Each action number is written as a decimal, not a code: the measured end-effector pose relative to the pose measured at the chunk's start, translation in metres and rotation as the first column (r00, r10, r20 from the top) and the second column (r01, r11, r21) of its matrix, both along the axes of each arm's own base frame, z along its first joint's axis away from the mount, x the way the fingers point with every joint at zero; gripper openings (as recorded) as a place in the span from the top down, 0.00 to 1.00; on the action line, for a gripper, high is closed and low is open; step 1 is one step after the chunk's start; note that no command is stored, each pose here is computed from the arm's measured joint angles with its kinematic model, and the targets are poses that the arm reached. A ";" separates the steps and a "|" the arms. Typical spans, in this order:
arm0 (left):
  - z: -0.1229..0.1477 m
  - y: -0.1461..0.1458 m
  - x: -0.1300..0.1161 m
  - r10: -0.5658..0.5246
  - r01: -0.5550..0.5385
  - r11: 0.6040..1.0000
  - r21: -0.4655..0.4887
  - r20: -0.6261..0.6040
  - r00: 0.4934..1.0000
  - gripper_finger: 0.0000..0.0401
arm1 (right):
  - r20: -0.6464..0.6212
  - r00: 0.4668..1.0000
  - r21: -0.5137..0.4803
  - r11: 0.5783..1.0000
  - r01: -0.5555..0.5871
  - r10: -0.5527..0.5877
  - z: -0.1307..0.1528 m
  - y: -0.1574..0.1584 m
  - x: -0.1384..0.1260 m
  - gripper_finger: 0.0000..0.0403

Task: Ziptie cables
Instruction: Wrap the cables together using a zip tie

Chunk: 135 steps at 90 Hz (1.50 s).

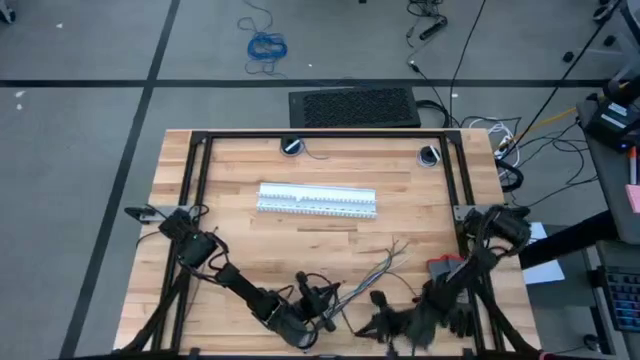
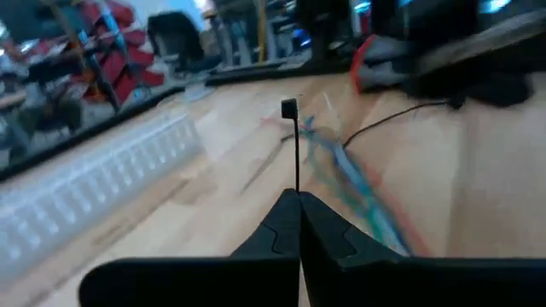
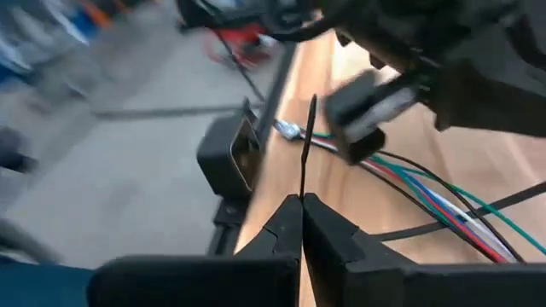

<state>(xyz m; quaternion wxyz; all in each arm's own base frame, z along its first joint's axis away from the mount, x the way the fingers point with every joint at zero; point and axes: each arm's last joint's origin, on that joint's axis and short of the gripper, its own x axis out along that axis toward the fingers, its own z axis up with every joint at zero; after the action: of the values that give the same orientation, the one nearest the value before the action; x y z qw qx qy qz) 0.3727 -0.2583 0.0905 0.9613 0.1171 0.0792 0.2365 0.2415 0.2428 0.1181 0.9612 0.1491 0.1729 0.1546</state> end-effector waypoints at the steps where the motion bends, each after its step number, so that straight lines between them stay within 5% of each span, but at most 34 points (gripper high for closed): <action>1: 0.000 0.000 0.000 -0.007 0.007 1.000 0.006 -0.002 1.000 1.00 | 0.002 1.000 0.017 1.000 -0.010 0.010 -0.001 -0.003 0.000 1.00; 13: 0.003 -0.003 0.001 -0.095 0.097 0.993 0.068 -0.036 0.995 1.00 | -0.023 0.995 0.155 0.983 -0.094 0.099 -0.009 -0.033 0.000 1.00; 43: 0.002 -0.009 -0.001 -0.173 0.201 0.954 0.222 -0.137 0.975 1.00 | -0.102 0.981 0.261 0.956 -0.135 0.166 -0.013 -0.049 0.010 1.00; 66: 0.006 -0.020 -0.005 -0.189 0.293 0.846 0.445 -0.264 0.946 1.00 | -0.147 0.974 0.301 0.946 -0.122 0.173 -0.015 -0.057 0.015 1.00; 135: 0.013 -0.017 0.005 -0.081 0.252 0.804 0.538 -0.322 0.943 1.00 | -0.156 0.970 0.307 0.943 -0.130 0.185 -0.016 -0.060 0.016 1.00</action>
<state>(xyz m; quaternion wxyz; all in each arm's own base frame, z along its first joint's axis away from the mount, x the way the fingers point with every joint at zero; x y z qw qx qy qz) 0.3779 -0.2748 0.1031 0.8772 0.4391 0.1306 0.1439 0.2580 0.1833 0.1022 0.8928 0.2899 0.2469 0.2408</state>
